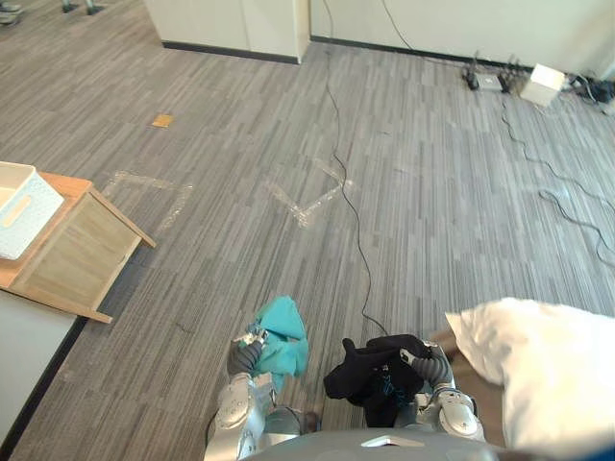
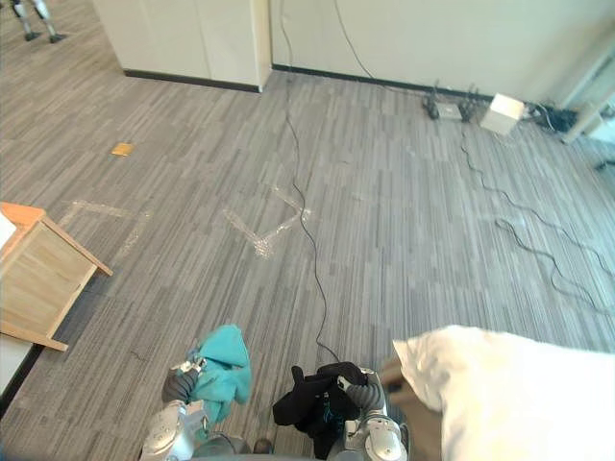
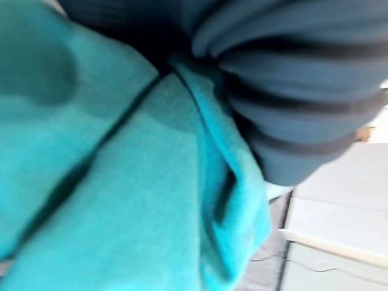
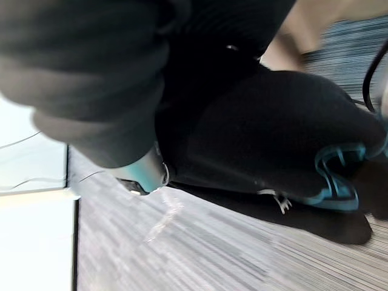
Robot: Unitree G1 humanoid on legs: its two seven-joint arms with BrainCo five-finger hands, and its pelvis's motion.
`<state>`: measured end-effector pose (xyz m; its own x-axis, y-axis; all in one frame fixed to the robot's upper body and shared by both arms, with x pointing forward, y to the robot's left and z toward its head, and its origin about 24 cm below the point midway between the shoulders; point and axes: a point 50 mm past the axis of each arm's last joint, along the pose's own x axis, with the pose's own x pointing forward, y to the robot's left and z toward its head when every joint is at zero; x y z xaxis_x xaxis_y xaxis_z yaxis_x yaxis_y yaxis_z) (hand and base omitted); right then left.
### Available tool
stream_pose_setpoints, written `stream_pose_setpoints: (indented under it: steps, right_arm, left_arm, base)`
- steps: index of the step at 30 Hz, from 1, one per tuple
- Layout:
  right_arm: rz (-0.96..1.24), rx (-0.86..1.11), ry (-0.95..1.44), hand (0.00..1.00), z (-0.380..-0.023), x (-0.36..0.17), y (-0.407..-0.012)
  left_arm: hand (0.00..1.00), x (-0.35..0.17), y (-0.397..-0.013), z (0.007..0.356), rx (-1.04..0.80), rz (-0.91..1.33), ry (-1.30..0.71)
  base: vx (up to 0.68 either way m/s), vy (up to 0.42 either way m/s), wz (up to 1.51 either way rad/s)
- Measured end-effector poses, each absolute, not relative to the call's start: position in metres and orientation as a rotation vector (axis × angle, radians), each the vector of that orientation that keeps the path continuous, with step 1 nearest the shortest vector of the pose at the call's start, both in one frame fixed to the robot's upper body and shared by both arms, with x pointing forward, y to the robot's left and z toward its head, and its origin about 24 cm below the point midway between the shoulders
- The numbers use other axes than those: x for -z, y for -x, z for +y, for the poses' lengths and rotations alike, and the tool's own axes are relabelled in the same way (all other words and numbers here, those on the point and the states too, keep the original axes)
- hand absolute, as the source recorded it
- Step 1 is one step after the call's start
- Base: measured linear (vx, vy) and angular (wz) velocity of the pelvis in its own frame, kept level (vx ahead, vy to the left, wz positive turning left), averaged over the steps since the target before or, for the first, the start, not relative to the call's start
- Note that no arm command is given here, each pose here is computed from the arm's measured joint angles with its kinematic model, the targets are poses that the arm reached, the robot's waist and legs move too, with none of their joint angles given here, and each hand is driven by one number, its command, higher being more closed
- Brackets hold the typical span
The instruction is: Tidy the bed and pick cloth on bed and put in laundry
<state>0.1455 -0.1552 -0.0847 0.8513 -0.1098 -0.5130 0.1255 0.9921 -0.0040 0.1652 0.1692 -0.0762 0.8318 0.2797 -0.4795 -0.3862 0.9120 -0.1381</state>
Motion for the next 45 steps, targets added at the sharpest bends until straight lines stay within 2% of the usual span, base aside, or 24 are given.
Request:
stream_pose_setpoints:
  steps: [4,7,10,17,22,30,39,45]
  right_arm:
    - [0.467,0.120,-0.031,1.00,-0.156,0.073,-0.163]
    - [0.466,0.119,-0.029,1.00,-0.157,0.072,-0.163]
    - [0.430,0.153,-0.010,1.00,-0.170,0.064,-0.182]
    - [0.473,0.102,0.014,1.00,-0.169,0.073,-0.178]
    - [0.502,0.107,0.013,1.00,-0.171,0.079,-0.174]
    - [0.561,0.126,0.006,1.00,-0.167,0.089,-0.169]
    - [0.641,0.111,0.019,1.00,-0.164,0.103,-0.154]
    - [0.537,0.121,0.011,1.00,-0.166,0.085,-0.171]
  left_arm:
    - [1.00,0.068,-0.180,0.151,-0.268,0.423,0.263]
    - [1.00,0.071,-0.177,0.155,-0.279,0.434,0.258]
    - [1.00,0.075,-0.179,0.145,-0.284,0.456,0.309]
    - [1.00,0.087,-0.168,0.146,-0.320,0.512,0.373]
    - [1.00,0.091,-0.159,0.147,-0.333,0.536,0.393]
    - [1.00,0.081,-0.169,0.146,-0.348,0.489,0.439]
    - [1.00,0.088,-0.146,0.164,-0.382,0.546,0.384]
    - [1.00,0.088,-0.145,0.167,-0.384,0.546,0.369]
  base:
    - [0.49,-0.228,0.76]
    - [0.59,-0.378,0.51]
    - [0.50,-0.344,0.20]
    - [0.48,-0.277,0.17]
    - [0.42,-0.020,-0.27]
    - [0.40,0.106,0.45]
    - [0.34,0.030,0.80]
    - [0.38,-0.213,1.19]
